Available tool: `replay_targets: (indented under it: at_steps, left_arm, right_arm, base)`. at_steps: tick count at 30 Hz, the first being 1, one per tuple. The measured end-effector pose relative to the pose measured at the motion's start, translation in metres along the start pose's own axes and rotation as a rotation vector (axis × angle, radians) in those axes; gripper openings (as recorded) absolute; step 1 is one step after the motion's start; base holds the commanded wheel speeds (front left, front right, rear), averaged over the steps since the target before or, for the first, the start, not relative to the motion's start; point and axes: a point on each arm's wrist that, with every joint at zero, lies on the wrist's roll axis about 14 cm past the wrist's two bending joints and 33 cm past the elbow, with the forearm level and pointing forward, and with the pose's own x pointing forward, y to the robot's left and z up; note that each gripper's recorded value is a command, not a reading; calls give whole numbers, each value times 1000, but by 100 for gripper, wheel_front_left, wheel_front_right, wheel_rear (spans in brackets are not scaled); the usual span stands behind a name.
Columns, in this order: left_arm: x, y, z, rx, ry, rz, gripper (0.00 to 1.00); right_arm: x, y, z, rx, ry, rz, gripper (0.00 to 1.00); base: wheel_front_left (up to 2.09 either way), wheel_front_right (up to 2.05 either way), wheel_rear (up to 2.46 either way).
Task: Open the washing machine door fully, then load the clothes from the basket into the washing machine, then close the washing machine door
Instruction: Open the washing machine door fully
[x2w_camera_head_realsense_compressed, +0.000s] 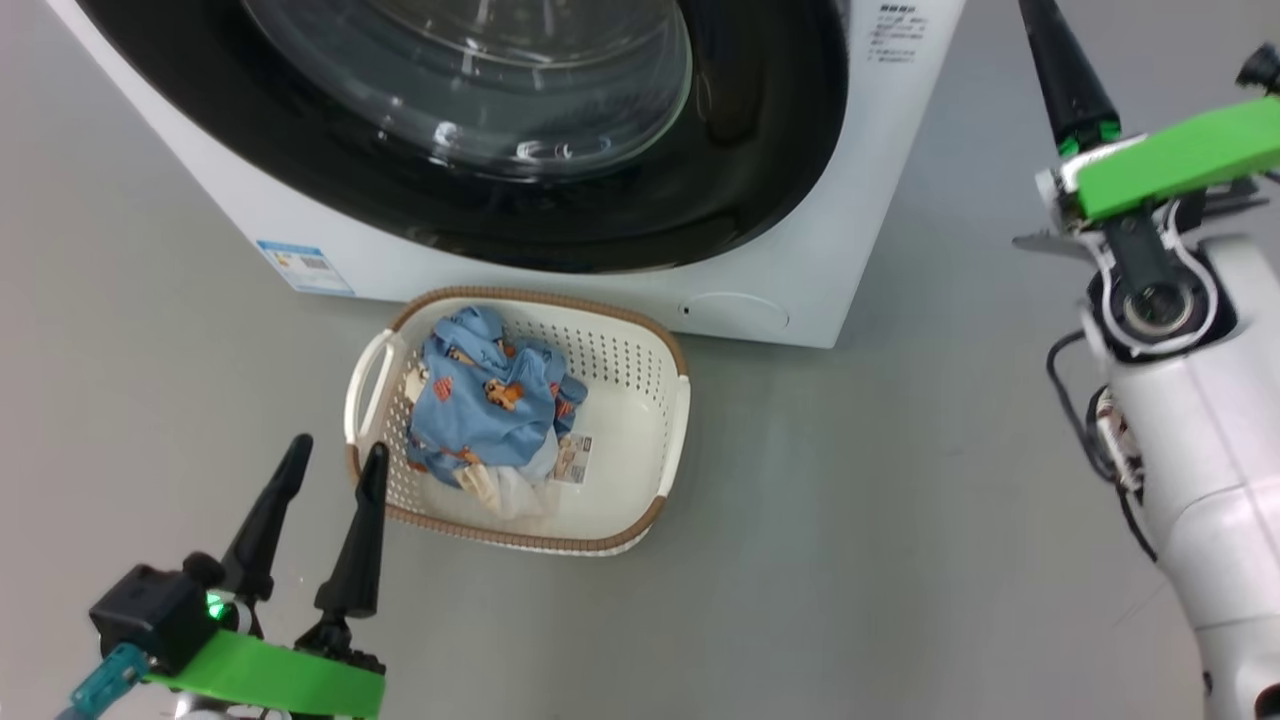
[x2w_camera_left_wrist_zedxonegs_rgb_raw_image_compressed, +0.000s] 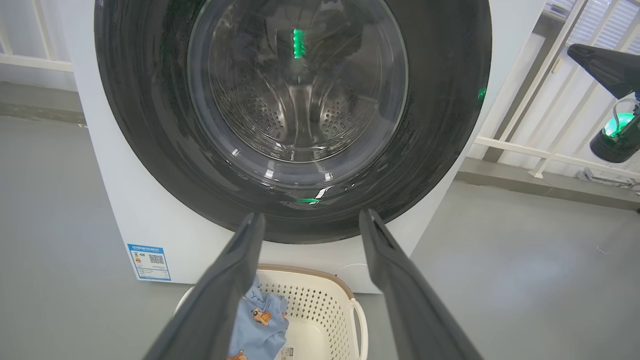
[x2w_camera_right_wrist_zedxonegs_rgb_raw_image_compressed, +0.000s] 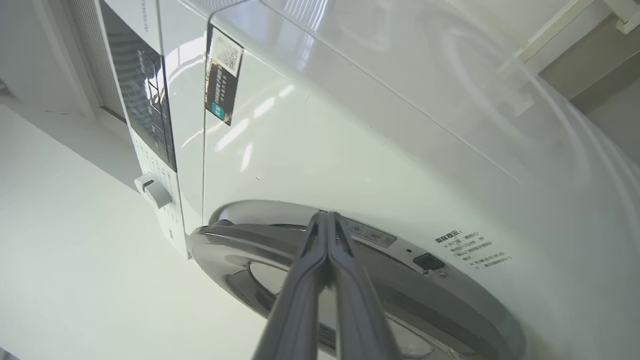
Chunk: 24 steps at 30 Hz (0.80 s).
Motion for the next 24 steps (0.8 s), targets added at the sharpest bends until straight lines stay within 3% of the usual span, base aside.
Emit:
replay_targets:
  at_steps: [12,24]
  left_arm:
    - [8,10,-7,-9,25,16,100]
    - [18,17,-11,-11,33,26,100]
  right_arm:
    - [27,-17,-41,193,312,-1,0]
    - [48,-38,-67,282,426,-40,0]
  base:
    - [0,0,0]
    - [0,0,0]
